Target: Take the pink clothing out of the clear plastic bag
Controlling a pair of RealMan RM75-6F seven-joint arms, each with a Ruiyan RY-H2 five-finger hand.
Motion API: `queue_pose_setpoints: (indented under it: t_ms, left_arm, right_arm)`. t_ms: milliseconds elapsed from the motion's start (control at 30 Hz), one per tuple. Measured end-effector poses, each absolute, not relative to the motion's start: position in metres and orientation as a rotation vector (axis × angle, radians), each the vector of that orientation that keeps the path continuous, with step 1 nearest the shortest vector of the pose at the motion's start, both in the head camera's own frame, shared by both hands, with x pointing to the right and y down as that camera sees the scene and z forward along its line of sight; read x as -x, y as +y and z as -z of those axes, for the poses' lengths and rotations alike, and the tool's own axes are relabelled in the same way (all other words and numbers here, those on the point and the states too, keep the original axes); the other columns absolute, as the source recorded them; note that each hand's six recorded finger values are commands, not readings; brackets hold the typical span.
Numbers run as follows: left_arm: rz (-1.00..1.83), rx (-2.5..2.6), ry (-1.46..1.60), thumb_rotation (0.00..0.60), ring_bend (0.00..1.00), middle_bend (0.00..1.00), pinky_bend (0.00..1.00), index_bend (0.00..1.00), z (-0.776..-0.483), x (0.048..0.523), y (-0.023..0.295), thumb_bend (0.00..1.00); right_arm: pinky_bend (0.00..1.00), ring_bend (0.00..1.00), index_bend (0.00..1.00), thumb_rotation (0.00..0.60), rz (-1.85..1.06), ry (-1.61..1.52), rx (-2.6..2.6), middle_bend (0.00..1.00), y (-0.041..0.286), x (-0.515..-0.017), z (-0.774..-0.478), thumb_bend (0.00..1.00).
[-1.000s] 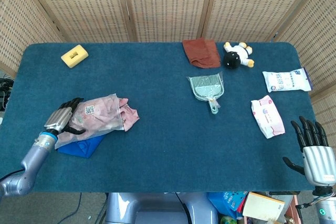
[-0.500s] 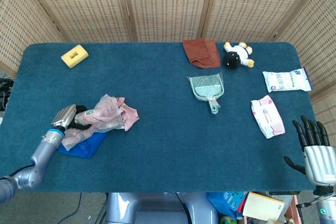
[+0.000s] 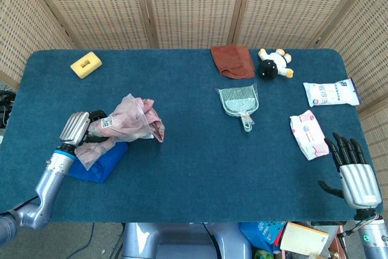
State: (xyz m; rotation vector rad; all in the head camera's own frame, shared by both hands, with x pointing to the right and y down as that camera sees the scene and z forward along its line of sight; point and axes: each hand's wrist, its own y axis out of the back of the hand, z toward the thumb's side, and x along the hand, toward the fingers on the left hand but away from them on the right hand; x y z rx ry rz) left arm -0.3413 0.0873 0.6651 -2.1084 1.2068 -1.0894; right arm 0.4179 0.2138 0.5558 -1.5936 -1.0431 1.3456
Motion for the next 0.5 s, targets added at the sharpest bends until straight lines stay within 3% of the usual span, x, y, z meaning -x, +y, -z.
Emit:
queue_pose_setpoints:
  t_ms: [233, 500]
  left_arm:
    - [0.709, 2.288, 1.143, 0.6, 0.58, 0.67, 0.59, 0.66, -0.639, 0.275, 0.084, 0.4]
    - [0.535, 2.302, 1.116, 0.6, 0.59, 0.67, 0.59, 0.66, -0.651, 0.223, 0.07, 0.4]
  right_arm:
    - [0.0, 0.0, 0.02, 0.6, -1.275, -1.08, 1.781, 0.0, 0.186, -0.406, -0.548, 0.0]
    - [0.0, 0.0, 0.1, 0.6, -1.166, -1.06, 1.849, 0.0, 0.157, -0.381, -0.533, 0.0]
